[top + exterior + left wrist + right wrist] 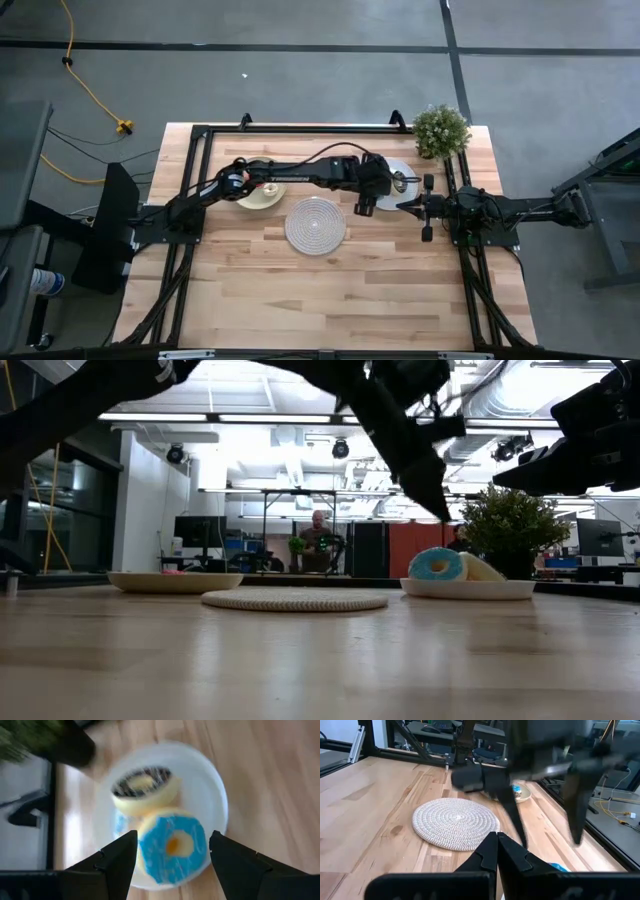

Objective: Pick & Place donuts
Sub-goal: Adjust the large black donut on the white plate

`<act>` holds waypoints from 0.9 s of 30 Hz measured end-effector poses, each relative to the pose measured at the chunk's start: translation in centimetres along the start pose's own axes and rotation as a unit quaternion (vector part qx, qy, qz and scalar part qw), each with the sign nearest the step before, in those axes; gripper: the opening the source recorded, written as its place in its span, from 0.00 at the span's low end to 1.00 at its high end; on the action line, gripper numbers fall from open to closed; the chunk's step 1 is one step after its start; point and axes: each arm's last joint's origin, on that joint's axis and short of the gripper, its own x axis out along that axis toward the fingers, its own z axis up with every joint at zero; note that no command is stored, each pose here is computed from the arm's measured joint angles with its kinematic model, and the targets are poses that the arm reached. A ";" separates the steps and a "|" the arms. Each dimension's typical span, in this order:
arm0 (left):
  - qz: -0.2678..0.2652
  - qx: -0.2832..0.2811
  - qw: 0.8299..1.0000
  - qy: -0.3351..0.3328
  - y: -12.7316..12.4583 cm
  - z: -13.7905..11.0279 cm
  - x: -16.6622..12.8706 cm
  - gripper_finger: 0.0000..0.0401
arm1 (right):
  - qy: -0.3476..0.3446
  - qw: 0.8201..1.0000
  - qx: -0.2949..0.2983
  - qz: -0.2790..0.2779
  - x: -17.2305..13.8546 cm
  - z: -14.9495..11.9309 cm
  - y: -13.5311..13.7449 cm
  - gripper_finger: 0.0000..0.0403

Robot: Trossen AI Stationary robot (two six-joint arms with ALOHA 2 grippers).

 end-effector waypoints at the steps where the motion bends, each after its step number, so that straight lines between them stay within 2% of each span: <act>1: 0.003 -0.001 1.000 -0.008 0.1 0.3 -0.5 0.59 | 0.000 1.000 0.000 0.000 0.0 0.0 0.0 0.00; 5: -0.010 -0.002 1.000 -0.017 0.5 0.9 -2.8 0.59 | -0.001 1.000 0.000 0.000 0.0 0.0 0.0 0.00; 11: -0.095 -0.053 0.994 -0.015 0.1 1.3 -6.8 0.59 | 0.000 1.000 0.000 0.000 0.0 0.0 0.0 0.00; 15: -0.162 -0.083 0.983 -0.008 -0.2 1.3 -10.1 0.59 | 0.000 1.000 0.000 0.000 0.0 0.0 0.0 0.00; 20: -0.220 -0.092 0.971 0.013 -1.2 1.2 -14.0 0.59 | 0.000 1.000 0.000 0.000 0.0 0.0 0.0 0.00; 27: -0.259 -0.088 0.961 0.037 -2.7 1.0 -18.4 0.59 | 0.000 1.000 0.000 0.000 0.0 0.0 0.0 0.00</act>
